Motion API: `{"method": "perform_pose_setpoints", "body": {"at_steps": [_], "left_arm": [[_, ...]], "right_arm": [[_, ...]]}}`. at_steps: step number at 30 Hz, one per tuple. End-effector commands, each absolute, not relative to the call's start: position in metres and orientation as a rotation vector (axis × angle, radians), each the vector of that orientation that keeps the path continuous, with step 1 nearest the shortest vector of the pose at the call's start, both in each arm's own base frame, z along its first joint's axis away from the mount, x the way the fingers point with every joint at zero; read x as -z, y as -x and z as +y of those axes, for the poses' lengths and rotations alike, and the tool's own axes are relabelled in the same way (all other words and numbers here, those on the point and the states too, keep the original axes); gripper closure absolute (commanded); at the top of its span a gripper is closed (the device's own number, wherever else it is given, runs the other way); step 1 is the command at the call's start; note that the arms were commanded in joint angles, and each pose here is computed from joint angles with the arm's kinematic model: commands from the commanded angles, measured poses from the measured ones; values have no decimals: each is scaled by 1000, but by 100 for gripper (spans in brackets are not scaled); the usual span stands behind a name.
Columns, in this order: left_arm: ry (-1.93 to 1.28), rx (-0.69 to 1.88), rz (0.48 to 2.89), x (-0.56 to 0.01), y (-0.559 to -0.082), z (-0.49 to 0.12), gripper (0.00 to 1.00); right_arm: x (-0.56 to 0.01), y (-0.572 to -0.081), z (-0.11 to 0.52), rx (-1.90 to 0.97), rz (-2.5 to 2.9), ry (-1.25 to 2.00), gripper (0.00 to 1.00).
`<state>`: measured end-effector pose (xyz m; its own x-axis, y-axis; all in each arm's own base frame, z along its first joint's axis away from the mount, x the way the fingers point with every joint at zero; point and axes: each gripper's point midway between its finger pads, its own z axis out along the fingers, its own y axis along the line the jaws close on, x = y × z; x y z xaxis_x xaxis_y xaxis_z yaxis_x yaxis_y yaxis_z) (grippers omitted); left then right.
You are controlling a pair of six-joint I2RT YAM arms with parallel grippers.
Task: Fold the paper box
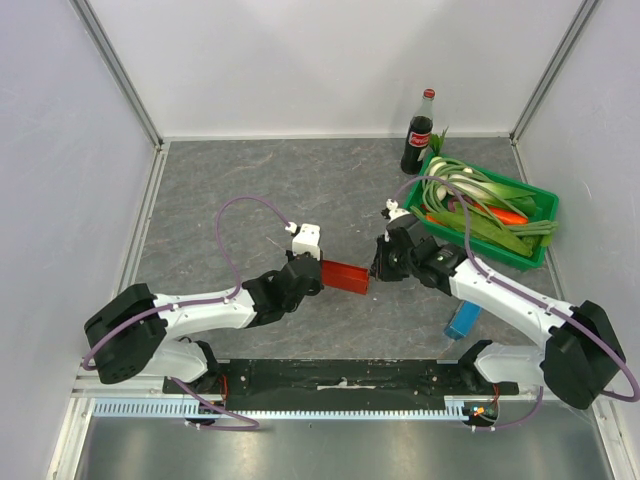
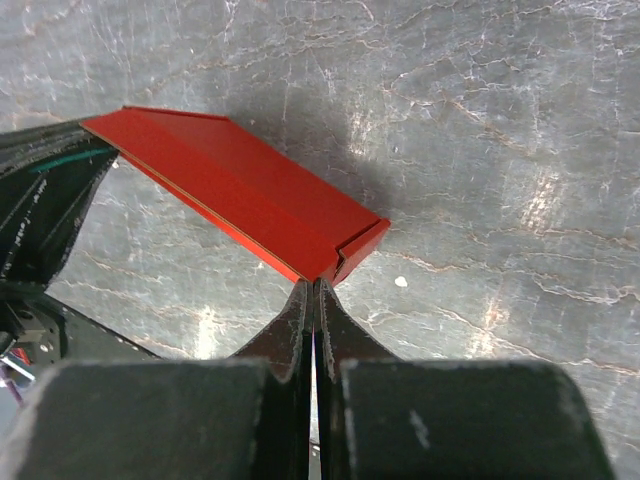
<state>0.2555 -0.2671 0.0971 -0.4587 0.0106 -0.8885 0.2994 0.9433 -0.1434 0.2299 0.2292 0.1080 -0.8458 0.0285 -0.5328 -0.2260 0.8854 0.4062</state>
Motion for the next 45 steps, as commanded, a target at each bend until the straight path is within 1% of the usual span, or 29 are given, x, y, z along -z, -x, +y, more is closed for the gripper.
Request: {"method": "perform_pose_setpoints", "body": {"at_steps": [1, 12, 18, 26, 33, 41, 45], "left_arm": [[-365, 320, 2175, -53, -223, -265, 98], [-365, 326, 2170, -53, -222, -267, 98], [-364, 322, 2170, -53, -222, -266, 98], [-356, 310, 2172, -49, -221, -262, 98], [-342, 312, 2176, -46, -221, -262, 98], [-336, 299, 2185, -41, -221, -260, 98], [-332, 297, 2188, -39, -220, -260, 98]], "right_arm": [[-124, -237, 254, -829, 2419, 3, 100], [-118, -240, 243, -811, 2403, -133, 100], [-114, -240, 239, -799, 2402, -149, 100], [-95, -233, 221, -657, 2423, 35, 100], [-85, -227, 211, -591, 2397, 199, 100], [-69, -230, 206, -447, 2383, 304, 100], [-60, -227, 207, -419, 2388, 325, 100]]}}
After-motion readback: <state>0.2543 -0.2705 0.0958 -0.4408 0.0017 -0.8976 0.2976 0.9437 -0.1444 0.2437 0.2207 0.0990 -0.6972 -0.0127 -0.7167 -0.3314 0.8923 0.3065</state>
